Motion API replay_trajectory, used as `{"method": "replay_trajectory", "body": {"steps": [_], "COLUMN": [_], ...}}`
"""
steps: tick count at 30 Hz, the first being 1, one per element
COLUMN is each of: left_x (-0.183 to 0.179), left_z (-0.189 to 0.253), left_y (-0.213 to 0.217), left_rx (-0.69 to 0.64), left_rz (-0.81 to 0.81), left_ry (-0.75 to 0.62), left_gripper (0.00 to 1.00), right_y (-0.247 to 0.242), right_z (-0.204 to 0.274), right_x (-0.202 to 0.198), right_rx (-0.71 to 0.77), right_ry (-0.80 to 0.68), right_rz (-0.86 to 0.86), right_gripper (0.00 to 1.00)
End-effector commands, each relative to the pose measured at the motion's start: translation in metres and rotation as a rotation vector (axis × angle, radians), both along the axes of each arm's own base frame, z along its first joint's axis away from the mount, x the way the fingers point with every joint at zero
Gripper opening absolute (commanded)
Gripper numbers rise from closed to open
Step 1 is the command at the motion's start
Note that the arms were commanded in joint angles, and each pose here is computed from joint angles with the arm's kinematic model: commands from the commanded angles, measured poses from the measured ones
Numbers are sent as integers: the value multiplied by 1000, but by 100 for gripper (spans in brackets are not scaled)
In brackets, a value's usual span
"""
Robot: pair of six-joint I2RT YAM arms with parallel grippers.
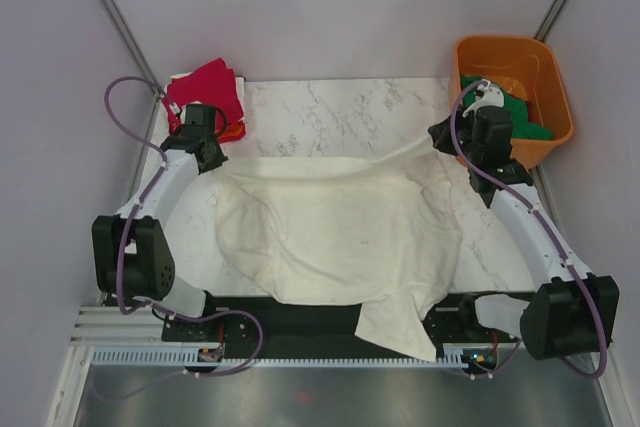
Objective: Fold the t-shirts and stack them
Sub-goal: Flatten the tshirt out
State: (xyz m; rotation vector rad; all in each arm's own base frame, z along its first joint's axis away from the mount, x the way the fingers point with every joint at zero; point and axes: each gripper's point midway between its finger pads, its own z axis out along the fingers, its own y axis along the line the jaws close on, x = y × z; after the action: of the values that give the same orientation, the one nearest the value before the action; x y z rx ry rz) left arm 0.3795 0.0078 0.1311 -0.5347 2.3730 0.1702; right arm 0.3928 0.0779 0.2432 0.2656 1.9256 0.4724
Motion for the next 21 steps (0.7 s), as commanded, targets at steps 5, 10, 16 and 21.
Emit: {"method": "replay_trajectory", "body": {"steps": [5,10,16,21], "left_x": [20,39,36,1], "left_z": [32,84,195,253], "left_y": [6,5,13,-4], "left_rx": [15,7,45,59], "left_rz": [41,41,24,-148], "left_ry": [-127,-253,-601,-706], "left_gripper": [2,2,2,2], "right_y": [1,2,-10,-6], "right_z": [-2,52,197,284], "right_x": [20,56,45,-22], "right_rx": [-8,-22,-74,-63], "right_ry": [-7,-112,-412,-628], "right_rz": [-6,-11,-45,13], "right_gripper": [0,0,0,0]}}
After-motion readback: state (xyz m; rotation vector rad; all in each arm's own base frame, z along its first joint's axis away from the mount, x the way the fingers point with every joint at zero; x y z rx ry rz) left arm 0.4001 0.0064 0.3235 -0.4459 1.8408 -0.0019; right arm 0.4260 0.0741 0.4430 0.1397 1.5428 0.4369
